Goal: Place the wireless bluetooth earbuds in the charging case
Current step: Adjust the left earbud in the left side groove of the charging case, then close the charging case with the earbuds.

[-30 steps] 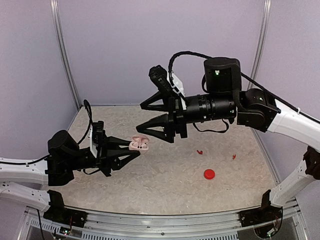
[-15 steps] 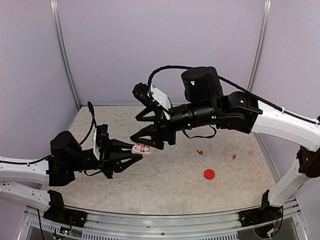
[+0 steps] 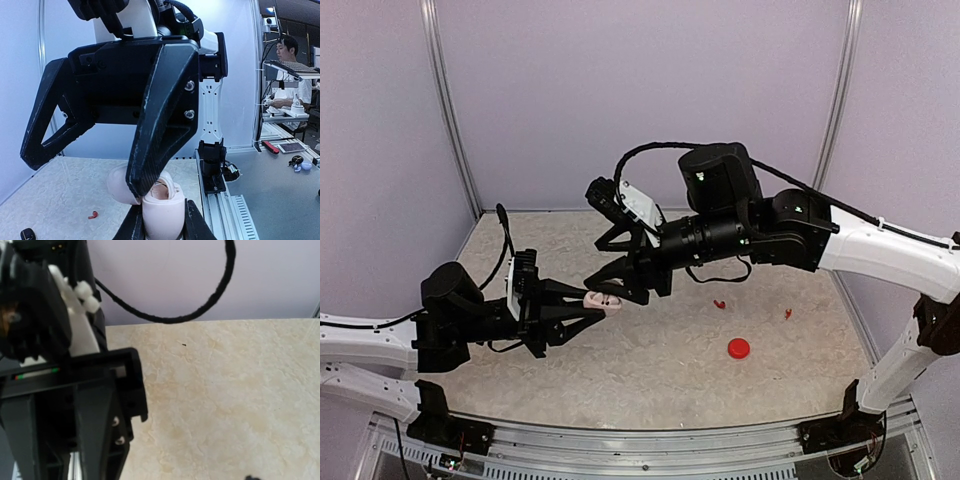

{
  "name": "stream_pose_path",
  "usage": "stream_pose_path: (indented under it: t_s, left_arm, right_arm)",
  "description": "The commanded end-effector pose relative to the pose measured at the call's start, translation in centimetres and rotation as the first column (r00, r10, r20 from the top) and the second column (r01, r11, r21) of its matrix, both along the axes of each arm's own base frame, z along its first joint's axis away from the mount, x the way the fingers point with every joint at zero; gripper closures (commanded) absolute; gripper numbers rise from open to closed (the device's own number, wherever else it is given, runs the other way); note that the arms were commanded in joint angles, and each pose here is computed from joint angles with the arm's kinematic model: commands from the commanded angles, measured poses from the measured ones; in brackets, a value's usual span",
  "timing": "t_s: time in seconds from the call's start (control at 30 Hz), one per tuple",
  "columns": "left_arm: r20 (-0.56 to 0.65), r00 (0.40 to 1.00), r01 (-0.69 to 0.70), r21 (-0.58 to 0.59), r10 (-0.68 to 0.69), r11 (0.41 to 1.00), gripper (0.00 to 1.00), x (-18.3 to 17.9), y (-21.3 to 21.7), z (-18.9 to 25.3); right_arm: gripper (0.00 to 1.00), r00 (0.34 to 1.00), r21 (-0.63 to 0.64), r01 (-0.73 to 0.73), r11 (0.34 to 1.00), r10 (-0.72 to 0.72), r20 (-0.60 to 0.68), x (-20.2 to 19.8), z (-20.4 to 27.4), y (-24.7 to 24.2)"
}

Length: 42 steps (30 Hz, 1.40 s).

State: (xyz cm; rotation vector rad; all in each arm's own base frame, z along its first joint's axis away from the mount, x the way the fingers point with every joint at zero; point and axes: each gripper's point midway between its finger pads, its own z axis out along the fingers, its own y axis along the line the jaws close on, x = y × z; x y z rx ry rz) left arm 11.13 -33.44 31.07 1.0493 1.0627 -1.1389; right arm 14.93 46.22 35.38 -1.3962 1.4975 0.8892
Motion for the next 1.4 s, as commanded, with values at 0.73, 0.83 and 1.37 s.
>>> stream_pose_path:
  t_s: [0.73,0.83,1.37]
  left_arm:
    - [0.002,1.000,-0.013,-0.148,0.013,0.989,1.00,-0.2,1.9,3.8]
    - [-0.008,0.999,-0.035,-0.154,0.034,0.987,1.00,0.2,2.0,3.7]
    - [-0.068,0.992,-0.112,-0.172,0.102,0.979,1.00,2.2,2.6,3.8]
  right_arm:
    - [0.18,0.963,0.216,-0.208,0.954,0.239,-0.126,-3.4,2.6,-1.3]
    - [0.21,0.949,0.218,-0.248,0.944,0.281,-0.141,-3.9,2.2,-0.9]
    - [0.35,0.922,0.234,-0.349,0.907,0.378,-0.088,-6.7,2.5,-1.7]
